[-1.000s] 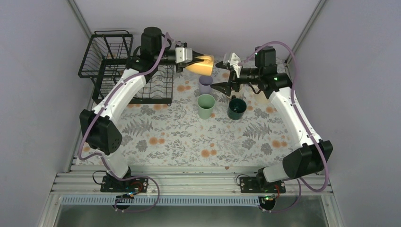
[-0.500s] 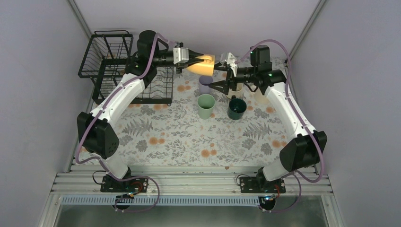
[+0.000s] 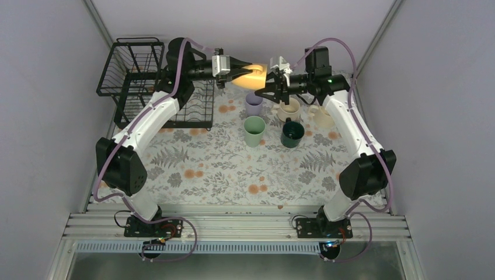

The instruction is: Unload the cups from the dish rack

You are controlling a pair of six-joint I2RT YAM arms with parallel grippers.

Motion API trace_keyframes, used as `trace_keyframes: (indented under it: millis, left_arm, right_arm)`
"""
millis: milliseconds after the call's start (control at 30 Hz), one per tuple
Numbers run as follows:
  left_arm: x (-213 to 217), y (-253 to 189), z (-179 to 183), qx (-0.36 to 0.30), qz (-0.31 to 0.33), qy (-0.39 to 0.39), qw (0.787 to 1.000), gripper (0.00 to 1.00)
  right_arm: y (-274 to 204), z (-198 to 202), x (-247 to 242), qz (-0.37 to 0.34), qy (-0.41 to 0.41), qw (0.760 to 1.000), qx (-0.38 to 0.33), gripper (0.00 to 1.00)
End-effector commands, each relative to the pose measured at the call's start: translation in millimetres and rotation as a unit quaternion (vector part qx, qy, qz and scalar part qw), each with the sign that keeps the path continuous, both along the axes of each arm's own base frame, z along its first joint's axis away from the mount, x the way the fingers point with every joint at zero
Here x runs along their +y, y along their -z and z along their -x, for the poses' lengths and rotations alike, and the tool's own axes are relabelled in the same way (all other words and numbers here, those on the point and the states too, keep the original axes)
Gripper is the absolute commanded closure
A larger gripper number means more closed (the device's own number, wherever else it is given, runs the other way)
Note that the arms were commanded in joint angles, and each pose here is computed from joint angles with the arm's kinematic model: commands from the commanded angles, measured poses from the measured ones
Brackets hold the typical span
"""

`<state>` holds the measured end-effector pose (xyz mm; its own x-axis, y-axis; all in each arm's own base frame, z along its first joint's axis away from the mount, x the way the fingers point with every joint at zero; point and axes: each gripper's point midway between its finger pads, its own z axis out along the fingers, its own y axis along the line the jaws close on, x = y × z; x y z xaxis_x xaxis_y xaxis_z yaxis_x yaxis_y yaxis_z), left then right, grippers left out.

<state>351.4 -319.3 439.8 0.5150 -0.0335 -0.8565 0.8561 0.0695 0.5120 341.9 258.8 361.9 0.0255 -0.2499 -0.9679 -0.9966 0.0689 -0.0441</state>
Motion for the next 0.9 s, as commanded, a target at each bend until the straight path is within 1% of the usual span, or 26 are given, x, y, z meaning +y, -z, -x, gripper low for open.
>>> trace_keyframes:
  millis: [0,67,133,167,200,300,333,367,400,433,500,600,633,667,700,767,833,867]
  left_arm:
    - [3,-13,9,-0.045,0.020,0.016,0.999,0.98]
    - [3,-13,10,-0.045,0.020,0.018,0.999,0.98]
    - [3,-12,10,-0.046,0.020,0.017,0.999,0.98]
    - [3,-12,10,-0.047,0.019,0.016,0.999,0.97]
    - [3,-12,10,-0.047,0.018,0.015,0.999,0.98]
    - [3,-9,7,-0.049,0.012,0.008,0.999,0.97]
    - [3,-8,6,-0.048,0.009,0.002,0.999,0.91]
    - [4,-7,3,-0.047,0.007,-0.008,0.999,0.78]
    - [4,-6,-1,-0.048,0.004,-0.020,0.999,0.59]
    - [5,-6,-3,-0.050,0.001,-0.031,0.998,0.47]
    - [9,-3,-6,-0.063,-0.010,-0.051,0.997,0.34]
    - [16,-5,-3,-0.082,-0.020,-0.074,0.994,0.21]
    - [18,-7,-1,-0.089,-0.022,-0.081,0.993,0.13]
    - [21,-10,2,-0.097,-0.024,-0.087,0.991,0.02]
    - [23,-11,2,-0.101,-0.029,-0.094,0.990,0.00]
    - [27,-10,-1,-0.107,-0.049,-0.114,0.986,0.00]
    - [32,-3,-10,-0.111,-0.083,-0.145,0.980,0.00]
    - [36,-1,-16,-0.113,-0.099,-0.166,0.975,0.00]
  right_arm:
    - [-6,8,8,-0.013,-0.035,0.999,0.019,0.72]
    - [-6,7,8,-0.011,-0.034,0.999,0.022,0.84]
    - [-7,9,8,-0.010,-0.034,0.999,0.022,0.89]
    - [-6,9,8,-0.008,-0.032,0.999,0.021,0.94]
    - [-7,9,7,-0.006,-0.030,0.999,0.020,0.96]
    - [-4,9,6,0.000,-0.021,1.000,0.017,0.97]
    - [-2,8,6,0.003,-0.018,1.000,0.019,0.97]
    - [0,6,5,0.007,-0.013,1.000,0.021,0.97]
    - [-9,11,3,0.008,-0.009,1.000,0.011,0.97]
    - [-11,12,1,0.014,-0.002,1.000,0.007,0.97]
    - [-9,10,-4,0.032,0.015,0.999,0.007,0.97]
    - [-6,-2,-16,0.075,0.070,0.995,0.003,0.97]
    - [-7,-4,-22,0.088,0.086,0.992,-0.001,0.97]
    - [-8,-6,-30,0.099,0.104,0.990,-0.003,0.97]
    - [-10,-10,-38,0.113,0.128,0.985,-0.010,0.97]
    - [-10,-14,-55,0.144,0.175,0.974,-0.025,0.97]
    - [-3,-23,-75,0.189,0.236,0.953,-0.030,0.97]
    - [3,-29,-90,0.220,0.269,0.937,-0.029,0.97]
